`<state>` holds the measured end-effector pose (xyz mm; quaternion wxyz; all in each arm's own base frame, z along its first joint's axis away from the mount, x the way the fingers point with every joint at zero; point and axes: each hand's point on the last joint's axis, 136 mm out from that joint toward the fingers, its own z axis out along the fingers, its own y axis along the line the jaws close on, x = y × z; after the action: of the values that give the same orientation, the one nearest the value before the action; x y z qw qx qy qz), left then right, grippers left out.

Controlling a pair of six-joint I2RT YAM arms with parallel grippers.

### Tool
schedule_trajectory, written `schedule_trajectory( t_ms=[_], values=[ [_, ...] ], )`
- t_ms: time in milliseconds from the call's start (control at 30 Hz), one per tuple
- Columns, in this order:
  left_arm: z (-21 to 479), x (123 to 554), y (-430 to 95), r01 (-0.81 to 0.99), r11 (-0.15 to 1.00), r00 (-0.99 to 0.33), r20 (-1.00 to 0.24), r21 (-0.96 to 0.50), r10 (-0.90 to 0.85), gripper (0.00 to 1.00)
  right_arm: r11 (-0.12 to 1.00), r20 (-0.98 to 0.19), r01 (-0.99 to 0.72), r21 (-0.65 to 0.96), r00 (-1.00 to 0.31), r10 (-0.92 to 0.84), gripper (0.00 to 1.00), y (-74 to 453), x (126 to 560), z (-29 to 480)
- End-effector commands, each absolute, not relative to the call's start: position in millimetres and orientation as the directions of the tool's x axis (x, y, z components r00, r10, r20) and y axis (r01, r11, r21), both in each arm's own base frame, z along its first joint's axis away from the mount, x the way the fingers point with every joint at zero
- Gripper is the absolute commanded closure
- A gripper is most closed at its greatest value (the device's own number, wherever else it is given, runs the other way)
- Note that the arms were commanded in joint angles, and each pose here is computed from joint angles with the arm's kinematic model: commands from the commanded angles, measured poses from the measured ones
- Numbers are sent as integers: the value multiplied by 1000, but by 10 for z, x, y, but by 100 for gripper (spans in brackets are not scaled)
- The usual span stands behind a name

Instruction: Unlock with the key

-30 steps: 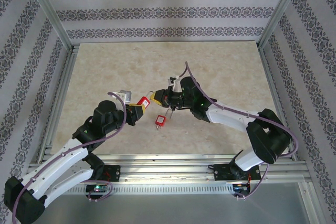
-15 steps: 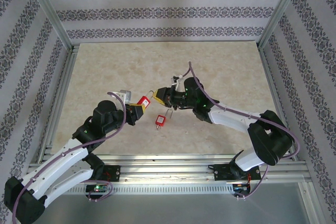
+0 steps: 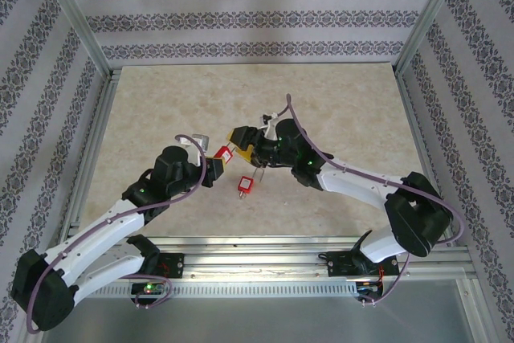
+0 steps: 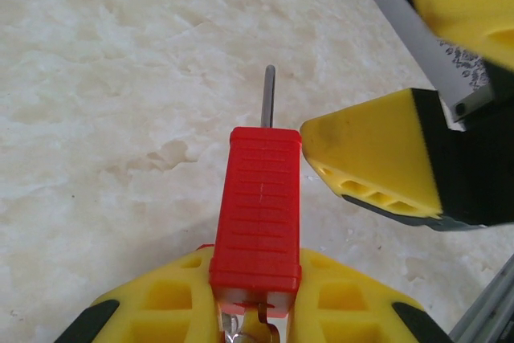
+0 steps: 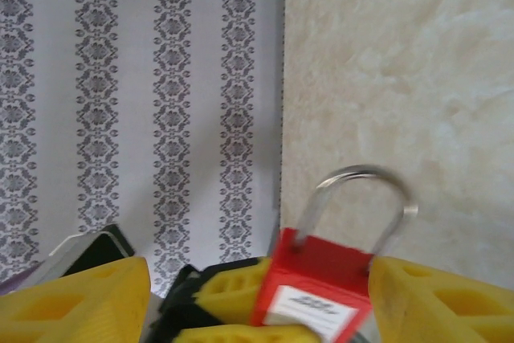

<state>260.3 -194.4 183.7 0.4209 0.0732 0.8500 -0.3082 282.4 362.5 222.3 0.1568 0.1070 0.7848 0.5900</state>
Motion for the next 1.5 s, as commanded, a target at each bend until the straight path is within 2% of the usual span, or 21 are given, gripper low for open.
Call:
schedule_trajectory(
  t_ms=[0,200,433,933,1067,1233,1267,1367,1400,1433,1467],
  values=[
    [2223,2739,-1985,447,791,-526,-838,-418,-145,100,292,-83,32,956,-925,370,30,3711,2837,2208],
    [2243,2753,-1944,446,805,-500,-855,-392,-139,100,360,-7,127,924,-937,349,33,3773,2722,1925],
    [2259,2745,-1927,458,810,-482,-868,-366,-120,100,426,-30,143,893,-927,375,28,3608,2678,1871],
    [2155,2672,-2042,492,782,-500,-859,-383,-107,100,355,-22,110,929,-937,348,30,3950,2804,1993],
    [2117,2685,-2037,486,791,-501,-860,-372,-97,100,357,-21,112,927,-938,346,43,3954,2791,2025],
    [2109,2655,-2114,531,763,-485,-871,-369,-84,98,365,-11,130,922,-932,361,73,3928,2795,2005],
    [2128,2650,-2116,538,760,-475,-876,-364,-83,92,363,-10,131,923,-932,364,77,3924,2799,2012],
    [2222,2631,-2051,531,770,-449,-888,-354,-98,33,372,-19,132,919,-927,376,84,3854,2845,2048],
    [2292,2623,-1999,520,777,-432,-894,-354,-119,17,385,-28,131,914,-924,381,85,3806,2875,2052],
    [2374,2609,-1949,510,782,-415,-898,-360,-143,4,395,-36,130,909,-922,385,86,3759,2900,2062],
    [2477,2600,-1874,487,788,-399,-899,-376,-182,0,401,-41,131,907,-919,393,87,3697,2938,2077]
  ],
)
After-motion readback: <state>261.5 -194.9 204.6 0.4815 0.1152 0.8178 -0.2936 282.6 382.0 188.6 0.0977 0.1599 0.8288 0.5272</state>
